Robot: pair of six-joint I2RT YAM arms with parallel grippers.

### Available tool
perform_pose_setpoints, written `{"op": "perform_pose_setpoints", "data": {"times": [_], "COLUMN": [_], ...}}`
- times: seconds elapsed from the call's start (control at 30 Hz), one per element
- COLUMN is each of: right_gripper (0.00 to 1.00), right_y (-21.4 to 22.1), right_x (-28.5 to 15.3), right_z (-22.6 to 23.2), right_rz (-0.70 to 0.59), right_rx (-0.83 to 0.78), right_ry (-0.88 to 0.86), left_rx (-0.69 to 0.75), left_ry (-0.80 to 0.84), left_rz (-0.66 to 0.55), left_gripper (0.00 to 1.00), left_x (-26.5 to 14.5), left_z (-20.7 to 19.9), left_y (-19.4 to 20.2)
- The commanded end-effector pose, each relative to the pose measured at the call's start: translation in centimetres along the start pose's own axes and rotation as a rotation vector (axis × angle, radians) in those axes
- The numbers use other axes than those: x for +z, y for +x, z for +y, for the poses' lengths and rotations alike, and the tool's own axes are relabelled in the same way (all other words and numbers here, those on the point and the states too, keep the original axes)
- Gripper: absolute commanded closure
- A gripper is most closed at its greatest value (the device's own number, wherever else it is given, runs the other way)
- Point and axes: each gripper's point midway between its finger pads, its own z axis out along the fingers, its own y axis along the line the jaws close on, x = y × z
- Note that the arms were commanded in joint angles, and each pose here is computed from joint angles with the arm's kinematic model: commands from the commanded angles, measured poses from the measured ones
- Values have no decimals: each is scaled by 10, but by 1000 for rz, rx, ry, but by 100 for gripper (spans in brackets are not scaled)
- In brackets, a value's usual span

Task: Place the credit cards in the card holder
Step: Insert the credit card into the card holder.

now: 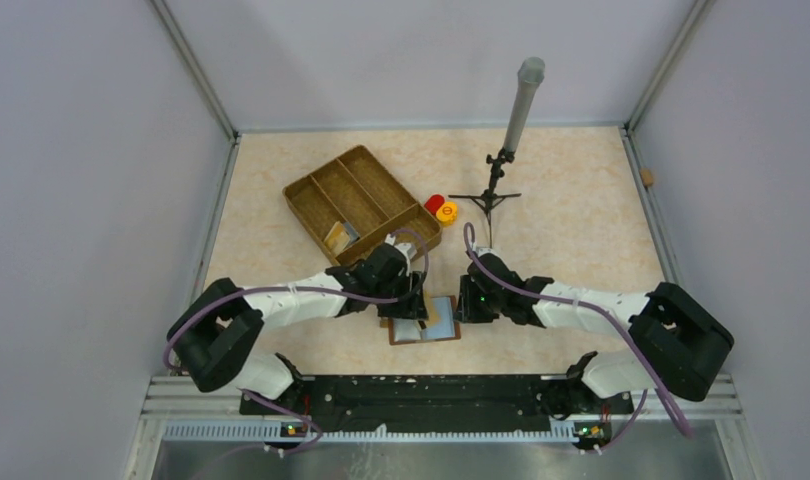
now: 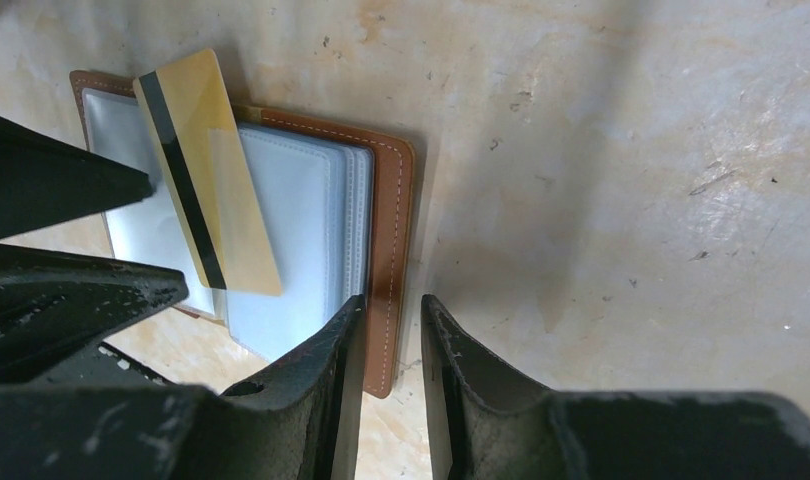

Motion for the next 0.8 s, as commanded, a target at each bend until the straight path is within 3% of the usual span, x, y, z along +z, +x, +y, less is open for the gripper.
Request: {"op": "perform_pose_setpoints", "data": {"times": [0.0,0.4,0.77], "right_gripper": [74,74,74], "right_y": [-11,-14,-13], "right_x": [-7,-8,-7], "right_z": [11,13,15], "right_rz": [-46,-55,-52], "right_rx": [-17,-27,-32], "right_ry": [-31,-39,-48], "left_rx": [129,367,435], "left_ry": [-77,-20,-37], "left_rz": [-53,-182,-180], "left_gripper": [38,35,35], "left_x": [-16,-8,13], "left_z": [10,-14,-7], "left_y": [-15,-63,-72]}}
